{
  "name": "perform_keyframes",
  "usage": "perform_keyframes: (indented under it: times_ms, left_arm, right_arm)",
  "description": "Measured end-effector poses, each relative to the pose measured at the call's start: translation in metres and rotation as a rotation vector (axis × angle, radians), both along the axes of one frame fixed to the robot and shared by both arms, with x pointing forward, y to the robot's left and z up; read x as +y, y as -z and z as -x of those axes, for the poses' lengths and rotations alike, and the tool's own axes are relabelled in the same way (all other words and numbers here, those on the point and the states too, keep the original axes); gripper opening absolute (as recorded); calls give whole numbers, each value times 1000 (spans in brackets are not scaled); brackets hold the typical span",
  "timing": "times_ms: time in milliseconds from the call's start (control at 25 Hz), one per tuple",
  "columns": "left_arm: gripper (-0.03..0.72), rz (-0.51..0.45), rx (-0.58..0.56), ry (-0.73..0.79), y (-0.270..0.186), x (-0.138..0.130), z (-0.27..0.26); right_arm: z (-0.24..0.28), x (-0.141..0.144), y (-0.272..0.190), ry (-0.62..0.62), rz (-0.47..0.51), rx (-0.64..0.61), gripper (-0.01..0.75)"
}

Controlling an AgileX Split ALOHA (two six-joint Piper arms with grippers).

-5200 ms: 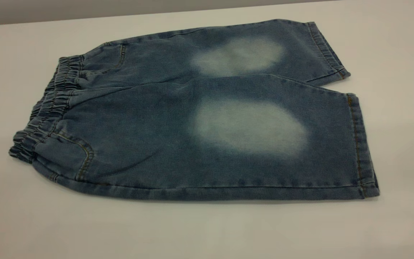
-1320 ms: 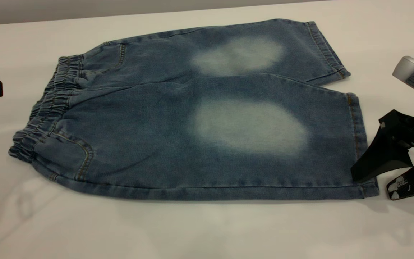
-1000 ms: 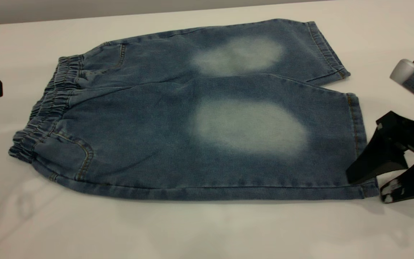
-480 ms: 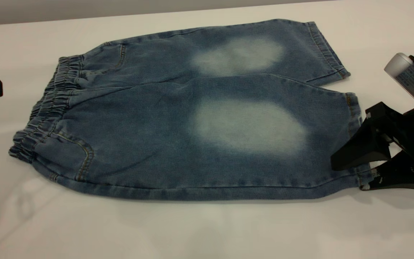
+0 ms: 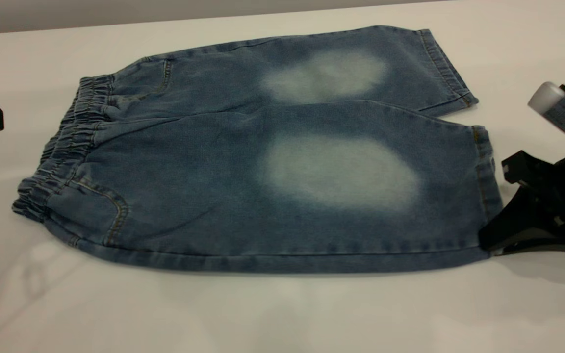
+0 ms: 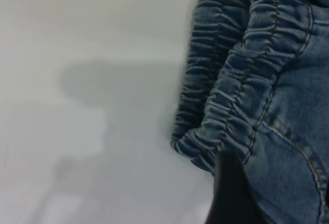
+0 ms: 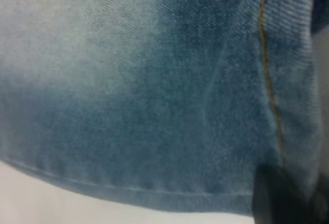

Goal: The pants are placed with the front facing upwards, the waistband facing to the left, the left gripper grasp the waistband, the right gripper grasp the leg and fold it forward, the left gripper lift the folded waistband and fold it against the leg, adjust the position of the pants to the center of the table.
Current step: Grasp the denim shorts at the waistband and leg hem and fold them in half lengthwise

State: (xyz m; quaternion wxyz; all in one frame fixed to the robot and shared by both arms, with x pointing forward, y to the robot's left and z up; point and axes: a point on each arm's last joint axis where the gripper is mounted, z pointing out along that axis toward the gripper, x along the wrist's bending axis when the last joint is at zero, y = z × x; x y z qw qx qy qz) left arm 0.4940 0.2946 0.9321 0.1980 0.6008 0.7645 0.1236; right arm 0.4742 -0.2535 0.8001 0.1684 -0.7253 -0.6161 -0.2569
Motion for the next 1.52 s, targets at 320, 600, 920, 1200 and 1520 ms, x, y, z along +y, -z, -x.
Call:
perform_keyframes:
  times_ms: [320, 600, 920, 1200, 1520]
  left_arm:
    - [391, -2, 13, -3, 8, 0, -3]
    - [391, -7, 43, -10, 26, 1, -8]
    - [391, -24, 130, 1, 59, 2, -10]
    - [391, -54, 144, 40, 81, 3, -13]
    - [391, -84, 131, 81, 101, 4, -17]
  right_arm:
    - [-5, 4, -21, -32, -41, -70, 20]
    - [-4, 4, -21, -38, -50, -69, 20]
    - [-4, 5, -21, -51, -50, -70, 20]
    - [-3, 5, -21, -67, -49, -70, 20]
    - [-2, 5, -21, -70, -50, -69, 20]
